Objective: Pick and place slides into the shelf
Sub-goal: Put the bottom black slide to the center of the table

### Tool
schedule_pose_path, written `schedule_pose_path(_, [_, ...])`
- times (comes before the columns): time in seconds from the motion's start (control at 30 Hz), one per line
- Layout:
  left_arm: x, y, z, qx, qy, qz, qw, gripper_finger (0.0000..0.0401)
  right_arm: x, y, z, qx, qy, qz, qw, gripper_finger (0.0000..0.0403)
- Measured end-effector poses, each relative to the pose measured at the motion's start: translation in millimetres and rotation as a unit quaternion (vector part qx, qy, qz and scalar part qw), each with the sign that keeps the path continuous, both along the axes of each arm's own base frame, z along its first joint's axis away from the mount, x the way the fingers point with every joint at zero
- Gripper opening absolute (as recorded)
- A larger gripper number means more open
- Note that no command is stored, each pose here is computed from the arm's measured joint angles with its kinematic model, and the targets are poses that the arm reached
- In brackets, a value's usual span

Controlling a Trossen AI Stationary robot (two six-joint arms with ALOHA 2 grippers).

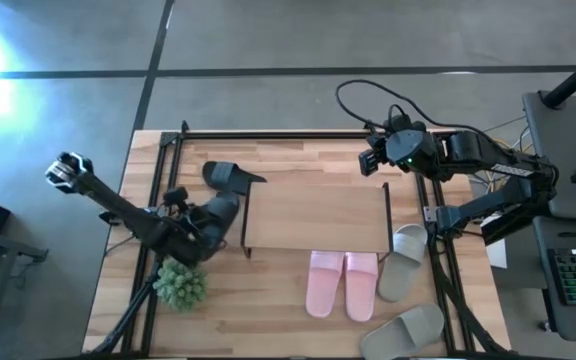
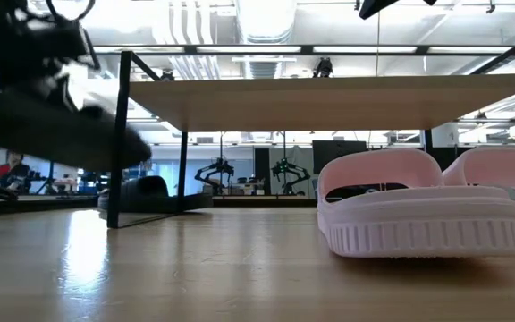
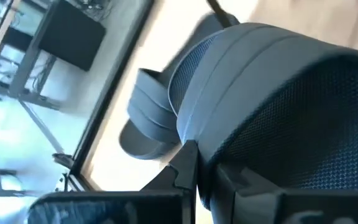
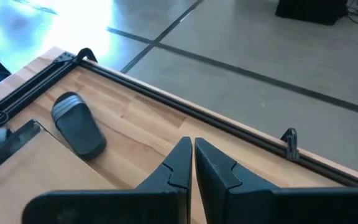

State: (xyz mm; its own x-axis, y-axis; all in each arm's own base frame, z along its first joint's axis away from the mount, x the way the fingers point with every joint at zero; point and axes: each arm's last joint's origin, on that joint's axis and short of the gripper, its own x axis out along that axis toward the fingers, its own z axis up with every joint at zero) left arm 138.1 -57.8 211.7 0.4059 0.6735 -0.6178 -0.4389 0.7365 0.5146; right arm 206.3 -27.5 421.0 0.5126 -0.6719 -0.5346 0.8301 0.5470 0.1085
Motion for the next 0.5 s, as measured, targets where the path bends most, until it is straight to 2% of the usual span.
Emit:
schedule_pose_path(0.3, [-27,20,51,-0.042,-0.134,0.056,0.989,0.0,0,0,0,0.0,0.0,0.0,1.0,0.0013])
schedule_pose_path(0.4, [-32,24,67,-0.082,-0.193,0.081,0.974,0.0,0,0,-1,0.0,0.001,0.0,1.0,0.0013])
schedule_pose_path(0.5, [-32,24,87,-0.13,-0.259,0.098,0.952,0.0,1,0,-2,0.0,0.004,0.0,1.0,0.0013])
